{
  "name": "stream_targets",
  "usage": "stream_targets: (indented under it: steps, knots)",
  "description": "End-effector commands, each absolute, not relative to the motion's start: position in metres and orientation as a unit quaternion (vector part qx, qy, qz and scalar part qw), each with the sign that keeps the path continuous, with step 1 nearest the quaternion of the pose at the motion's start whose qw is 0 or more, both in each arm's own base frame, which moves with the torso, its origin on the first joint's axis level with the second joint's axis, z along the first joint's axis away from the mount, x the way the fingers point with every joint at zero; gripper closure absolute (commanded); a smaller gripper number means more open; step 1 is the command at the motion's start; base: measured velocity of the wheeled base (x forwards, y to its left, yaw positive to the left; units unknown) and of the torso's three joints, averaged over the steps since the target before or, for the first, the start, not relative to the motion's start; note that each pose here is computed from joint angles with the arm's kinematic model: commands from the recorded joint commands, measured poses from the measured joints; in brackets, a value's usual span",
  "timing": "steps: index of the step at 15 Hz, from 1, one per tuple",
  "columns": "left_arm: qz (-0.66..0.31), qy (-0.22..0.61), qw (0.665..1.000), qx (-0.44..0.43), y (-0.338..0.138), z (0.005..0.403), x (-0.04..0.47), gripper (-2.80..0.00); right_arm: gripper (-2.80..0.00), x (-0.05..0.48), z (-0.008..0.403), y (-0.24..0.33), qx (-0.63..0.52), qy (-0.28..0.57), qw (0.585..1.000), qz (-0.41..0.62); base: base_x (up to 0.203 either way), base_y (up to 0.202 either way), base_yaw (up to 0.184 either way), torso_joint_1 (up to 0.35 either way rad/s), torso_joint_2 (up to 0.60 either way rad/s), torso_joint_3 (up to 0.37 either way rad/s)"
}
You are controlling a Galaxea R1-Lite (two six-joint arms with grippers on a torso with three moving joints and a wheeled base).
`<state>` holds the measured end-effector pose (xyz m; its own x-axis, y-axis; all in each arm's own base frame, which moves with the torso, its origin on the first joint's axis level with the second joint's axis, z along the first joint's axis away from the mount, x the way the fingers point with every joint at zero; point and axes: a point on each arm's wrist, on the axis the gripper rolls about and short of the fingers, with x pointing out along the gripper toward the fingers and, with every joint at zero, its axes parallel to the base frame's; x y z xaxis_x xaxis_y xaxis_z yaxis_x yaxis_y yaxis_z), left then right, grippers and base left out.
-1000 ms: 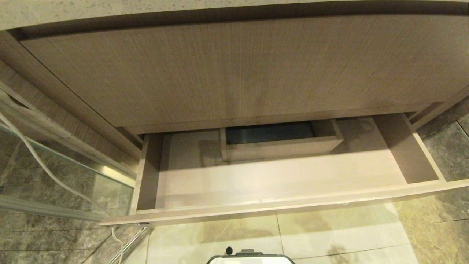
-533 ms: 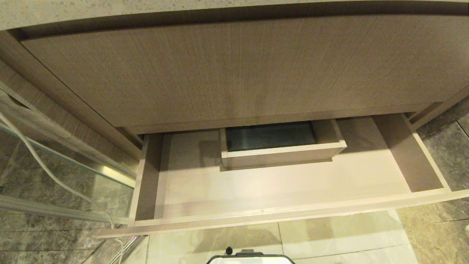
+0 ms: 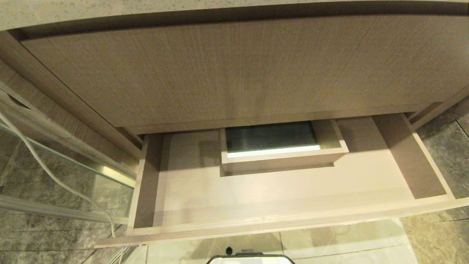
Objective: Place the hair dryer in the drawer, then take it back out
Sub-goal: Pick up the hairdryer
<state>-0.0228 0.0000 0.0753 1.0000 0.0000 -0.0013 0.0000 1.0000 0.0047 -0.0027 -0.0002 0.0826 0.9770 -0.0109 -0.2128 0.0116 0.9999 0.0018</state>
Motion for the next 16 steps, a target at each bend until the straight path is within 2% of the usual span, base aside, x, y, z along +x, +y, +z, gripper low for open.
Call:
stream_targets:
  steps: [1,4,16]
  knots:
    - [0.0,0.002,1.0,0.002,0.0,0.0749,-0.0227,0.0,0.0,-0.0159,0.0778,0.0,0.005,0.04,0.999,-0.004,0.0,0.0,0.0,0.0,0.0,0.0]
    - [0.0,0.001,1.0,0.002,0.0,0.075,-0.0227,0.0,0.0,-0.0235,0.0749,0.0001,0.007,-0.006,1.0,-0.001,0.0,0.0,0.0,0.0,0.0,0.0]
    - [0.0,0.001,1.0,0.002,0.0,0.0753,-0.0228,0.0,0.0,-0.0228,0.075,0.0,0.015,0.0,1.0,-0.003,0.0,0.0,0.0,0.0,0.0,0.0]
